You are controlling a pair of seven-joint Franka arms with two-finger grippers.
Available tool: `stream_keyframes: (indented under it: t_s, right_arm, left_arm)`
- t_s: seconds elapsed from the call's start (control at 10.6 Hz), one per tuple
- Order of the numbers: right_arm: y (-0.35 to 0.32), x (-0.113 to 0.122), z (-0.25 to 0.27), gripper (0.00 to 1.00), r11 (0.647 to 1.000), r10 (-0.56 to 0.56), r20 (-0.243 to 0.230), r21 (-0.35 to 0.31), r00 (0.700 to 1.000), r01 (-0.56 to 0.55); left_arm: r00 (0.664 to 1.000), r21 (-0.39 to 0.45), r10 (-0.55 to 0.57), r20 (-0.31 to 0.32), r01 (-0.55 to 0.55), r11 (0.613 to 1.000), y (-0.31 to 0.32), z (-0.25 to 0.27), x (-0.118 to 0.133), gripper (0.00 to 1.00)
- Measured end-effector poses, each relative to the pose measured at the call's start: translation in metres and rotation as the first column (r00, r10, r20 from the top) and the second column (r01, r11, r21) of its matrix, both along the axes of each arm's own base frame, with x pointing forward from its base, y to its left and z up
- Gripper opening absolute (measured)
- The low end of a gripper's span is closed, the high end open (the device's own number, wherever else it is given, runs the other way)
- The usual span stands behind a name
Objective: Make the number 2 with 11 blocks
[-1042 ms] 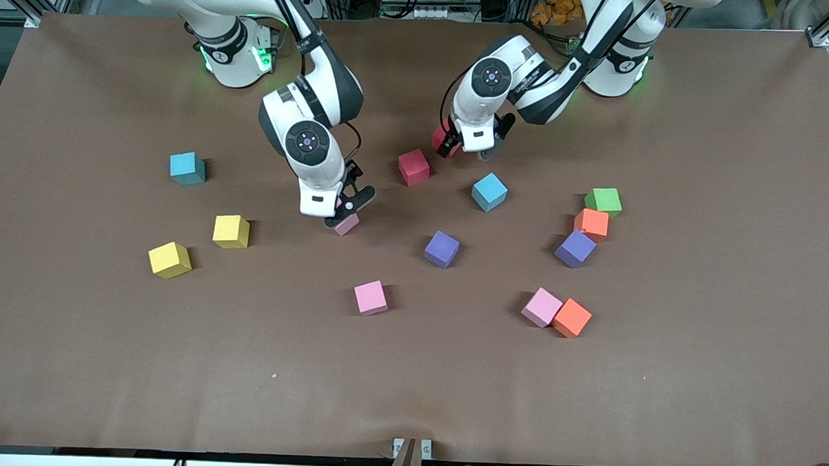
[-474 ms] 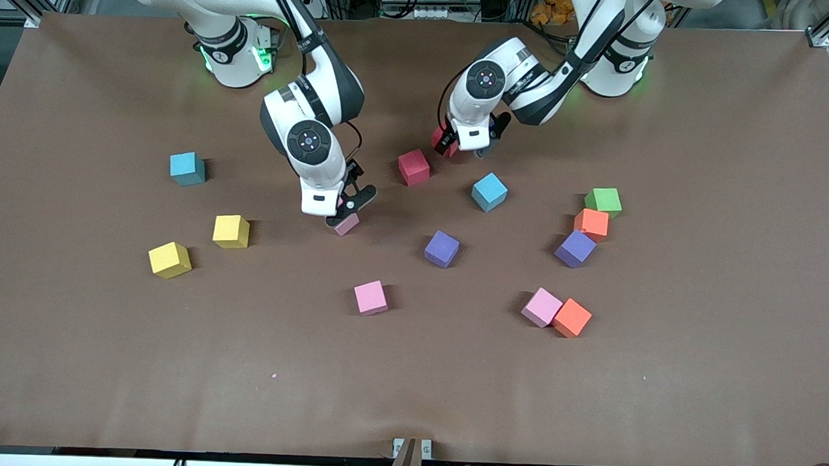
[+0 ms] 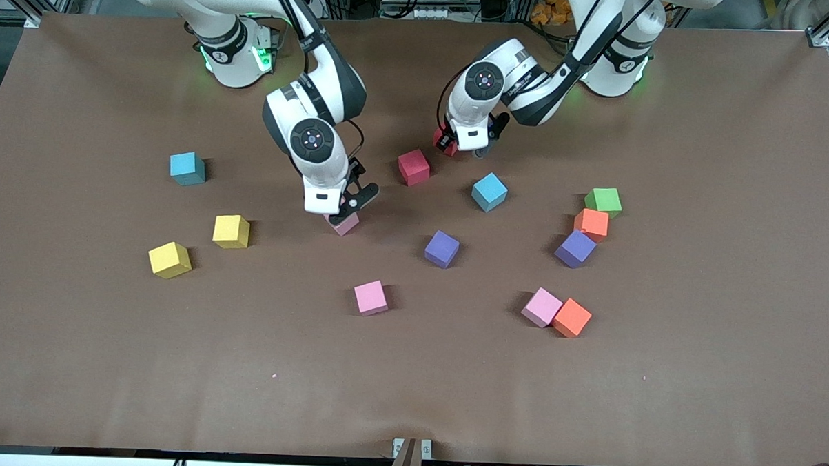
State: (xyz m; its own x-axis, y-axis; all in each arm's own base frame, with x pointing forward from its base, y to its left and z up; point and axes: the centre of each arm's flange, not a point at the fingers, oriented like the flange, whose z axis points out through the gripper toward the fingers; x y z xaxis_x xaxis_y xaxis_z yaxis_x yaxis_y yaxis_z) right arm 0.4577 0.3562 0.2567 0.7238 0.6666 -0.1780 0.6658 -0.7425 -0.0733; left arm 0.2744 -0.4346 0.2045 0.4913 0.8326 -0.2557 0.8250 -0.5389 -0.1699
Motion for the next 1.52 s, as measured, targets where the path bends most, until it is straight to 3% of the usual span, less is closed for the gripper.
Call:
stream_keyframes:
  t_s: [0.19,0.38,0.76,1.04,1.23,1.52]
  right_arm:
    - [0.011,-0.008,0.0,1.0,1.0,0.021,0.002,0.003,1.0,-0.021]
    - [0.026,-0.02,0.001,1.0,1.0,0.019,-0.003,0.016,1.0,-0.019]
    - [0.049,-0.037,0.003,1.0,1.0,-0.017,0.011,0.022,1.0,0.017]
    - [0.098,-0.075,0.009,1.0,0.995,-0.097,0.04,0.02,0.994,0.096]
    - [0.133,-0.099,0.01,1.0,0.992,-0.124,0.051,0.033,0.991,0.123]
    - [0.156,-0.11,-0.013,1.0,0.986,-0.155,0.097,0.07,0.983,0.149]
  left_arm:
    - [1.0,-0.002,0.001,0.002,-0.001,1.0,0.0,0.001,0.001,0.57]
    - [1.0,-0.005,0.012,0.007,-0.012,1.0,0.001,0.003,0.007,0.56]
    - [0.999,0.024,0.024,0.042,-0.025,0.999,0.039,0.053,0.061,0.54]
    - [0.998,0.042,-0.007,0.066,0.004,0.999,0.079,0.084,0.093,0.54]
    - [0.998,0.044,-0.02,0.064,0.017,0.999,0.107,0.092,0.114,0.54]
    - [0.998,0.039,-0.034,0.047,0.032,0.999,0.141,0.105,0.144,0.54]
